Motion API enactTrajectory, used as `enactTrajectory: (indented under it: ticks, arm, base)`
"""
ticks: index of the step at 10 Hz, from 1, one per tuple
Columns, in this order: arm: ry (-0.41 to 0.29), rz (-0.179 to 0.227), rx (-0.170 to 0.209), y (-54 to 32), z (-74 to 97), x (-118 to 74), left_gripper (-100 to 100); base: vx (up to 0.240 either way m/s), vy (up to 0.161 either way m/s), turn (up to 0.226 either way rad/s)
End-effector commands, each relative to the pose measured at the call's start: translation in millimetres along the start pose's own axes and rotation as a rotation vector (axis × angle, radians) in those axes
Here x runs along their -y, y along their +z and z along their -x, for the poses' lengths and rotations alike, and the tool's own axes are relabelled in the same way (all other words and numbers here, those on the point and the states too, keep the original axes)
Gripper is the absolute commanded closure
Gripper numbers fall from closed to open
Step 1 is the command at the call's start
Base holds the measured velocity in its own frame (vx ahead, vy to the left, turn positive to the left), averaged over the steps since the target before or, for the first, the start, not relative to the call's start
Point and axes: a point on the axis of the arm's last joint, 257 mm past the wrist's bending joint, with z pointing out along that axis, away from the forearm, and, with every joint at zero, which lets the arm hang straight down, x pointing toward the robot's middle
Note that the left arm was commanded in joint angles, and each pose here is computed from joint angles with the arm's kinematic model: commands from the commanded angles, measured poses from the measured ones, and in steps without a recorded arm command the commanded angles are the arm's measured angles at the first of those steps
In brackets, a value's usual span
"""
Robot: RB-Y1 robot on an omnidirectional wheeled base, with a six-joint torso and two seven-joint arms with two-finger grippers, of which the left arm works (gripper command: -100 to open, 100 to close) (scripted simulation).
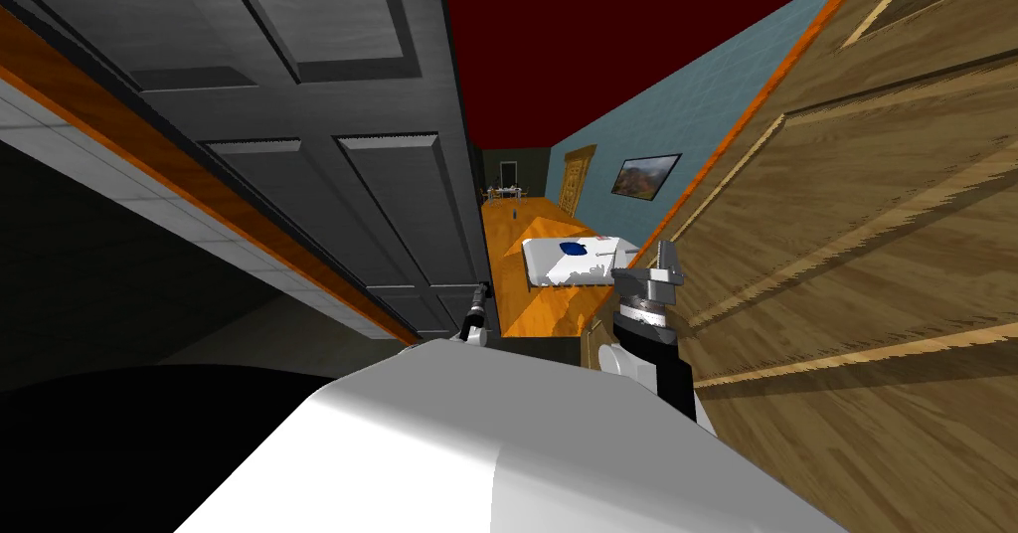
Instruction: Pull the door open
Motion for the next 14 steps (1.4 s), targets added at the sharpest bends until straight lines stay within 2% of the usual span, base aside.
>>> enactTrajectory:
  ticks: [1,5,11,14]
  arm:
    - [-0.001,-0.006,0.0,2.0,-0.3,2.7,100]
    - [0.005,-0.001,-0.002,1.0,2.9,0.6,100]
    - [0.025,0.0,0.0,3.3,20.8,0.0,100]
    - [0.041,0.005,0.002,5.1,37.9,-1.1,100]
  base:
    - [-0.013,0.008,-0.007]
    - [-0.032,0.008,-0.011]
    - [-0.198,0.02,-0.043]
    - [-0.202,0.018,0.021]
